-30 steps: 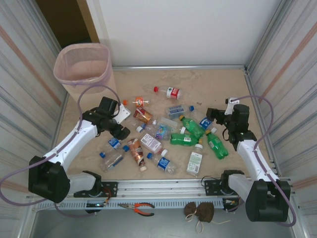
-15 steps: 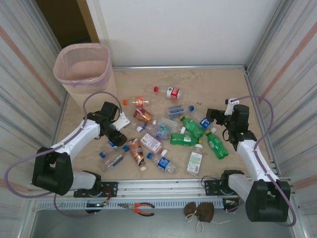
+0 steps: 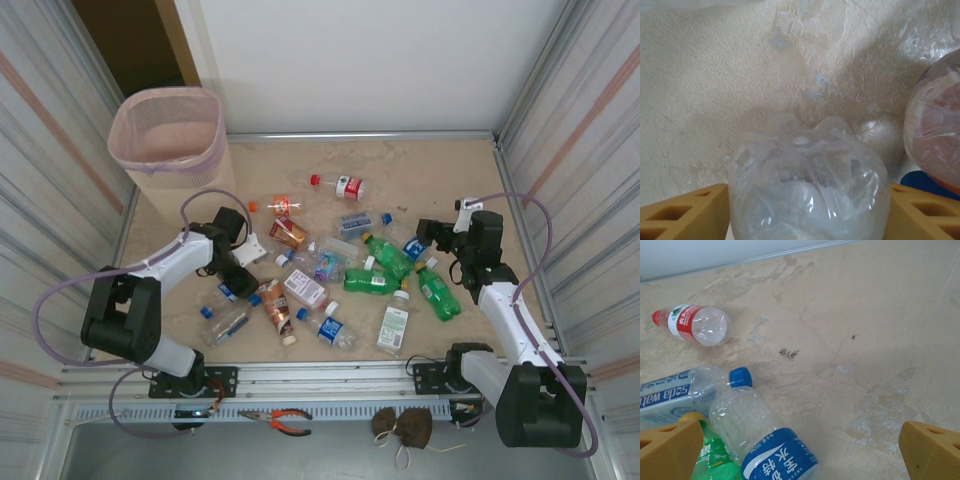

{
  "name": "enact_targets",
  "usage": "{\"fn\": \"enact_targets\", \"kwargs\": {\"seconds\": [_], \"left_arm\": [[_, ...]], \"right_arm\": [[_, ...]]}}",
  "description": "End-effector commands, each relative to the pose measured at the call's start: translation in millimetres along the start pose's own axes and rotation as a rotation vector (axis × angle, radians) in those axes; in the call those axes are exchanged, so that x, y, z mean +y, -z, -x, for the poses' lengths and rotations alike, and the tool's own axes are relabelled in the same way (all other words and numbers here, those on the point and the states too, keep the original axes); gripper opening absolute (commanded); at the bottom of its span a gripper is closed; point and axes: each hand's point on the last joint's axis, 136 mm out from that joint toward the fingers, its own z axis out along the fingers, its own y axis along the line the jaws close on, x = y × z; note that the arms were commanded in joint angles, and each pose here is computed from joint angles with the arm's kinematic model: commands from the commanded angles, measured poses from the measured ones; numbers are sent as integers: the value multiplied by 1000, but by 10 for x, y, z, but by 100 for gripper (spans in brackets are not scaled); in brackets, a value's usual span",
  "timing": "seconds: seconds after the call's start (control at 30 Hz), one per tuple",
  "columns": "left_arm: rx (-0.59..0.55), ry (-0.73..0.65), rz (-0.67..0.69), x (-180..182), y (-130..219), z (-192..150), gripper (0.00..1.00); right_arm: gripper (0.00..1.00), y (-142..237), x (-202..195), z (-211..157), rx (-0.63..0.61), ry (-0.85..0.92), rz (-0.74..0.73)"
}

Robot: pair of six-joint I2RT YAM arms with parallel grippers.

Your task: Put the plastic bottles in the bin

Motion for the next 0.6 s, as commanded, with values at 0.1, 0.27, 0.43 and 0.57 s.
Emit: {"fn": "enact_targets", "kwargs": {"seconds": [0.1,0.27,0.43,0.57], "left_arm": [[-7,-1,-14,26,56,33,59],[-28,3,3,44,136,61,56],[-117,6,35,60,391,161,55],[-252,12,84,85,774,319,54]], "right_arm": [[99,68,36,137,-28,-13,6],[99,98,37,159,-41,-12,3],[99,153,66,224,-65,-7,7],[99,225,100,300,-80,-2,13]]}}
